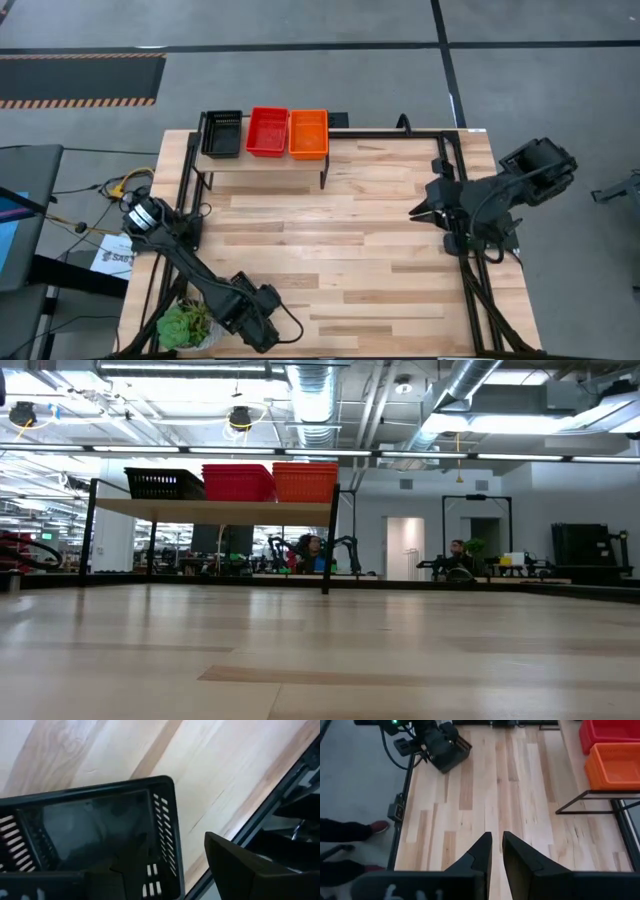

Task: Stack baskets on shelf by color
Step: Stack the black bin on top of the other black bins on the shelf

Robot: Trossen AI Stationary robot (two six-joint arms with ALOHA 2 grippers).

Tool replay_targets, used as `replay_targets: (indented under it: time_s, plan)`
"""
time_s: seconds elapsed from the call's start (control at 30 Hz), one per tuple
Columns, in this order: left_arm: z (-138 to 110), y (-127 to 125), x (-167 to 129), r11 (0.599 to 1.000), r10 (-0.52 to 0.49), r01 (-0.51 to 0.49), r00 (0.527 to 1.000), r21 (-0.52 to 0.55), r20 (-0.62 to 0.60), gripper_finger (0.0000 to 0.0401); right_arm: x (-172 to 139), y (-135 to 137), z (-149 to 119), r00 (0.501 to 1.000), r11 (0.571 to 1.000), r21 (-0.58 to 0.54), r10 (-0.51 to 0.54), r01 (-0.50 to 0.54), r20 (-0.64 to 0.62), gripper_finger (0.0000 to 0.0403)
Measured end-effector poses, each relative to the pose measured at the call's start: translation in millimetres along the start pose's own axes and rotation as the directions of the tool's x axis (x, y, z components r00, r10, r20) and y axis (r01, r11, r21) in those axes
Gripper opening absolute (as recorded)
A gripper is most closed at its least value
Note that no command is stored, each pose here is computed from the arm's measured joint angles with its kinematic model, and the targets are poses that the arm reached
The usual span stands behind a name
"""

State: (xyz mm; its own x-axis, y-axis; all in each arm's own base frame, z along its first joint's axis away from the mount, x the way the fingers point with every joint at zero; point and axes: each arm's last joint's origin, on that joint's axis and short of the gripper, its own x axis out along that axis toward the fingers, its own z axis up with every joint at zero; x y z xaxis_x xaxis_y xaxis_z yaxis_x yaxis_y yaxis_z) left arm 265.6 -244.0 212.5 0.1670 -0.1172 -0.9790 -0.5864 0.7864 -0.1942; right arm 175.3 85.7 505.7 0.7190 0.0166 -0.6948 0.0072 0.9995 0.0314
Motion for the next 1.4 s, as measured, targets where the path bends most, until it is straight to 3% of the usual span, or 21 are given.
replay_targets:
  time_s: [0.23,0.43,0.83,0.97,1.23,1.4]
  plan:
    - [-1.9,-2.3,26.0,0.998,0.046,-0.041,0.99,0.044,-0.132,0.0182,3.1,7.1,-5.6,1.0,0.999,-0.035,0.016,-0.016,-0.025,0.0069]
    - [0.5,-1.5,28.2,0.998,0.063,-0.06,0.994,0.037,-0.094,0.0174,2.4,8.8,-6.2,0.999,0.999,-0.033,0.022,-0.023,-0.025,0.0069]
    - [5.6,-3.4,39.6,0.996,0.059,-0.05,0.99,0.075,-0.126,0.0016,2.4,8.8,-6.2,0.999,0.999,-0.022,0.022,-0.023,-0.025,0.0069]
    - [10.6,-4.0,36.8,0.997,0.036,-0.028,0.991,0.067,-0.128,0.0003,2.4,8.8,-6.2,0.999,0.999,-0.024,0.022,-0.023,-0.025,0.0069]
    - [43.2,-32.7,-10.3,0.976,-0.126,0.14,0.988,0.165,-0.089,0.0,0.3,7.5,-6.9,1.0,0.998,-0.058,0.023,-0.024,-0.02,0.0069]
    - [72.6,-39.5,-65.1,0.953,-0.149,0.139,0.989,0.268,0.017,0.0,-5.4,4.3,-8.6,1.0,0.996,-0.088,0.029,-0.03,-0.007,0.0069]
